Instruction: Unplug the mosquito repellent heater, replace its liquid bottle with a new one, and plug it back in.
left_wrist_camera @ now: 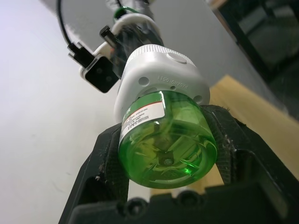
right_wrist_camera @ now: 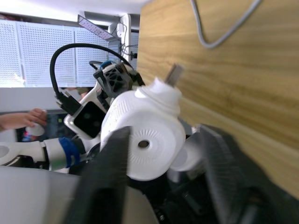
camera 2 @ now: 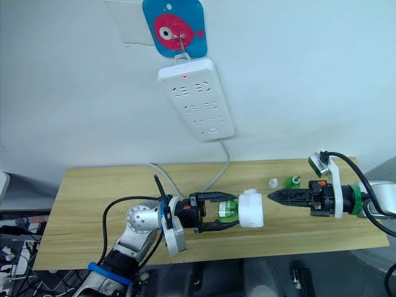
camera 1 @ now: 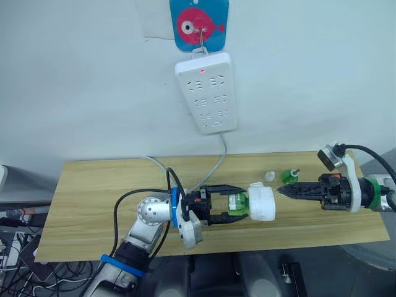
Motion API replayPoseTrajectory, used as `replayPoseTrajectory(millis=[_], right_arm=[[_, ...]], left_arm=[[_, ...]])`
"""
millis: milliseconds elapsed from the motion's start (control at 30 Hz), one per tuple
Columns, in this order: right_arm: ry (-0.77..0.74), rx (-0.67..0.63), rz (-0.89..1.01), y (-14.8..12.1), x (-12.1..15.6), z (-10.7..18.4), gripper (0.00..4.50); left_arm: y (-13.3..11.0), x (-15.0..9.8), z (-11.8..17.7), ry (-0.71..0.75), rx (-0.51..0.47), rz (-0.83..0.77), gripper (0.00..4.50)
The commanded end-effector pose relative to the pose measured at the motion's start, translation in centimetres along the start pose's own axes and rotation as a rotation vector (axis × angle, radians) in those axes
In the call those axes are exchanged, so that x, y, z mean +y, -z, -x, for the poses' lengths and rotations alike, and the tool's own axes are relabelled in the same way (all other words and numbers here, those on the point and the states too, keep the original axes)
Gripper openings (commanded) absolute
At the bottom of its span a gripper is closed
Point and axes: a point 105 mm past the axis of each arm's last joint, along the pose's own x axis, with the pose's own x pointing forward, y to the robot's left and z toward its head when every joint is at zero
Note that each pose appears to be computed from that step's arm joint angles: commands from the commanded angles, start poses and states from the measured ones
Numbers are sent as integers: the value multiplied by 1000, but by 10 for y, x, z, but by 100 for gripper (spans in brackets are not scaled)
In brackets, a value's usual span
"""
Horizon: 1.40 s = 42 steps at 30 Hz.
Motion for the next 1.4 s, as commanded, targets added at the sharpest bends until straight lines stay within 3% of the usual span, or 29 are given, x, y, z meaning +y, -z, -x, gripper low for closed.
replayPoseTrajectory(millis=[33,100,267,900,1000,1100,1400], right_arm=[[-40,36,-45,11,2,0,381],[-43,46,-60,15,0,-1,449],[-114,32,-77,19,1,-11,449],[-143,-45,-18,8,4,-41,449],[-159,-50,-21,7,5,-40,393],[-156,-54,-26,7,4,-38,307],[-158,-85,-20,1,4,-42,300]], left_arm=[[0,3,0,4,-7,-104,227],[2,6,0,4,-6,-138,227],[0,14,0,-2,-17,-262,227],[3,14,-9,-14,-17,-255,227],[4,14,-9,-14,-14,-254,227],[4,13,-8,-13,-15,-252,227],[2,9,-10,-8,-22,-210,227]])
